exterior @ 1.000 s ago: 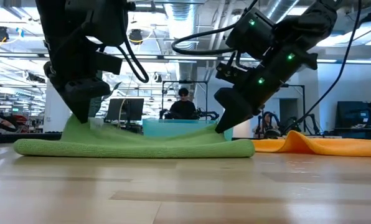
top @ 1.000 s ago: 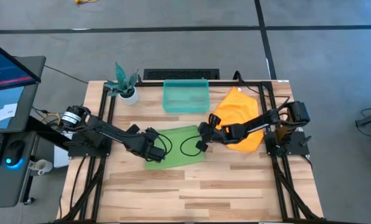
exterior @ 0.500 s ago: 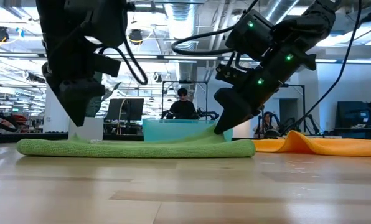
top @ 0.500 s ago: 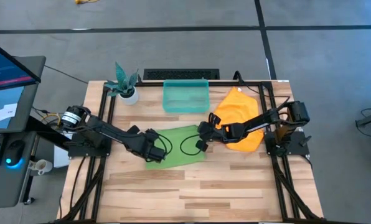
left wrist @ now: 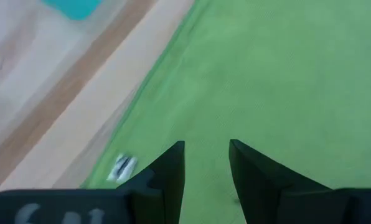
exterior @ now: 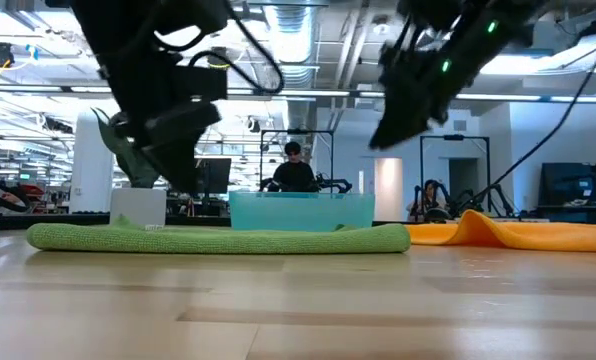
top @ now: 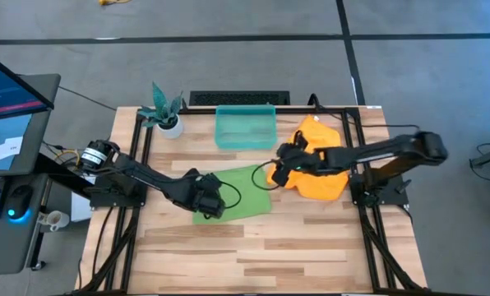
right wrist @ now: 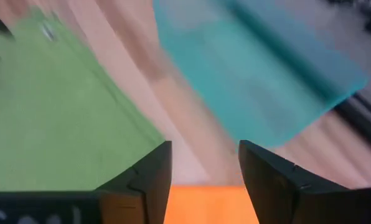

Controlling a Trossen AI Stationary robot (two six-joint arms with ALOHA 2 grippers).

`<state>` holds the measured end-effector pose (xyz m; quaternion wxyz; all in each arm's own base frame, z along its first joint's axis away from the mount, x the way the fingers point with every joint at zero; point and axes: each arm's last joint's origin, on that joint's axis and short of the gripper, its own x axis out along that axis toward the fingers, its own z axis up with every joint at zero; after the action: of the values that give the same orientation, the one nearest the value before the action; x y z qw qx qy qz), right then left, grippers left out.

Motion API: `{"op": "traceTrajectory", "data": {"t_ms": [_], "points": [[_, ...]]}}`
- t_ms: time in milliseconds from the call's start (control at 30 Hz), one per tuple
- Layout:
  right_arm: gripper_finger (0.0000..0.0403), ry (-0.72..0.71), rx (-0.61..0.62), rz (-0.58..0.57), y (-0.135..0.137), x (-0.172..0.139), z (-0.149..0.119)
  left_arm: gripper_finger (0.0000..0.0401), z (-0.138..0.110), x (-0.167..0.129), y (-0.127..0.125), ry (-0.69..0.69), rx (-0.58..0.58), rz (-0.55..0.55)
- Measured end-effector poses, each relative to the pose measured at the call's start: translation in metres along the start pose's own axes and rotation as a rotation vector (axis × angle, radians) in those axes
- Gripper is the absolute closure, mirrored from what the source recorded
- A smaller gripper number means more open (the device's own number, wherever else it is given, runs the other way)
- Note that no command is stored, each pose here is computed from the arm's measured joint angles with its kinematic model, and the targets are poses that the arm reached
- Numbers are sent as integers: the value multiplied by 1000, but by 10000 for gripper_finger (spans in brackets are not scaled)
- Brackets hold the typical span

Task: Roll microfiber towels into tight, uniform cylinder then place into a basket
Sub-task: Fold the green towel

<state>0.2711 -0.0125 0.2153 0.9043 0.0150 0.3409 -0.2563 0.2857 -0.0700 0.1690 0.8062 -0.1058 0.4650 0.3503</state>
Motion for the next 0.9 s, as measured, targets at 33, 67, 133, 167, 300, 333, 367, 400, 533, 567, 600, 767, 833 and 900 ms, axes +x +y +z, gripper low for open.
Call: {"op": "traceTrajectory", "data": {"t_ms": [33, 67, 133, 167, 300, 333, 367, 400, 533, 567, 600, 767, 833, 900], "points": [[199, -32, -2, 8, -3, -8, 4, 282, 2, 1, -1, -15, -9, -14], [201, -62, 0, 15, -6, -16, 8, 282, 5, 2, -2, -23, -12, -32], [205, -116, 14, 26, -12, -31, 14, 282, 10, 3, -4, -33, -30, -73], [207, -138, 26, 31, -15, -37, 17, 282, 13, 5, -5, -37, -47, -95], [215, -155, 74, 59, -18, -56, 16, 282, 24, 9, -6, -24, -96, -196], [216, -140, 84, 68, -17, -58, 14, 282, 26, 10, -6, -14, -109, -221], [218, -120, 85, 73, -15, -60, 11, 282, 28, 11, -6, -2, -121, -245], [220, -103, 74, 79, -13, -61, 9, 282, 29, 11, -6, 15, -135, -266], [225, -77, 34, 104, -4, -63, 3, 282, 29, 12, -6, 66, -177, -309], [225, -76, 25, 109, -2, -64, 3, 282, 29, 11, -7, 73, -179, -316], [226, -83, 22, 115, -1, -65, 3, 282, 28, 11, -8, 79, -175, -322], [227, -89, 22, 122, 0, -66, 3, 282, 19, 9, -12, 98, -159, -344], [227, -89, 24, 119, -1, -65, 3, 282, 14, 10, -12, 124, -163, -348], [227, -88, 29, 113, -2, -64, 4, 282, 11, 12, -11, 150, -159, -355]]}}
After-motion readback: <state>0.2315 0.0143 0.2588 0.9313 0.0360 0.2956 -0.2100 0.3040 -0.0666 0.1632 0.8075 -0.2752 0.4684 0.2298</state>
